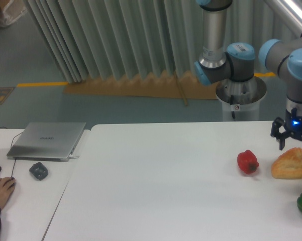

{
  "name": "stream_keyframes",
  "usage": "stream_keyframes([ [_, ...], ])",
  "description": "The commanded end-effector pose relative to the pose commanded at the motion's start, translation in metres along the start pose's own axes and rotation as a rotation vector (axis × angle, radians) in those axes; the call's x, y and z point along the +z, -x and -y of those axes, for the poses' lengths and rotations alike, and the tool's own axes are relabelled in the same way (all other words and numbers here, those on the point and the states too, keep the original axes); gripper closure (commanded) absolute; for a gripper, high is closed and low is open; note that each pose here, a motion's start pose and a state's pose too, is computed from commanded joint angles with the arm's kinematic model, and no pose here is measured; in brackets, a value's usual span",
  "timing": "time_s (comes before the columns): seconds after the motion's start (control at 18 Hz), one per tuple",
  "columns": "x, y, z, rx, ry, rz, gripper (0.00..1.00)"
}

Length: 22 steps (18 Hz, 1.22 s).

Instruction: Place the yellow pepper in a basket

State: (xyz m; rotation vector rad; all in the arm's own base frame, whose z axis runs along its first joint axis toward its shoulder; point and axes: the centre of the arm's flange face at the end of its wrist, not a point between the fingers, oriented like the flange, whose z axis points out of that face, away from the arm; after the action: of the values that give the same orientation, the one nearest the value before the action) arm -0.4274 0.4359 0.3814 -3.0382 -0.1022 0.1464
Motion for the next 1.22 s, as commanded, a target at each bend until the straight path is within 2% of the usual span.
stream_keyframes([
  [0.44, 0.012, 0.014, -0.020, -0.042, 0.023, -0.014, 0.00],
  [0.67, 0.025, 0.028, -0.039, -0.126, 0.042, -0.029, 0.00],
  [0.83, 0.051, 0.039, -0.045, -0.189, 0.068, -0.060, 0.00],
  [1.22, 0.054, 0.055, -0.038, -0.190, 0.066, -0.049, 0.00],
])
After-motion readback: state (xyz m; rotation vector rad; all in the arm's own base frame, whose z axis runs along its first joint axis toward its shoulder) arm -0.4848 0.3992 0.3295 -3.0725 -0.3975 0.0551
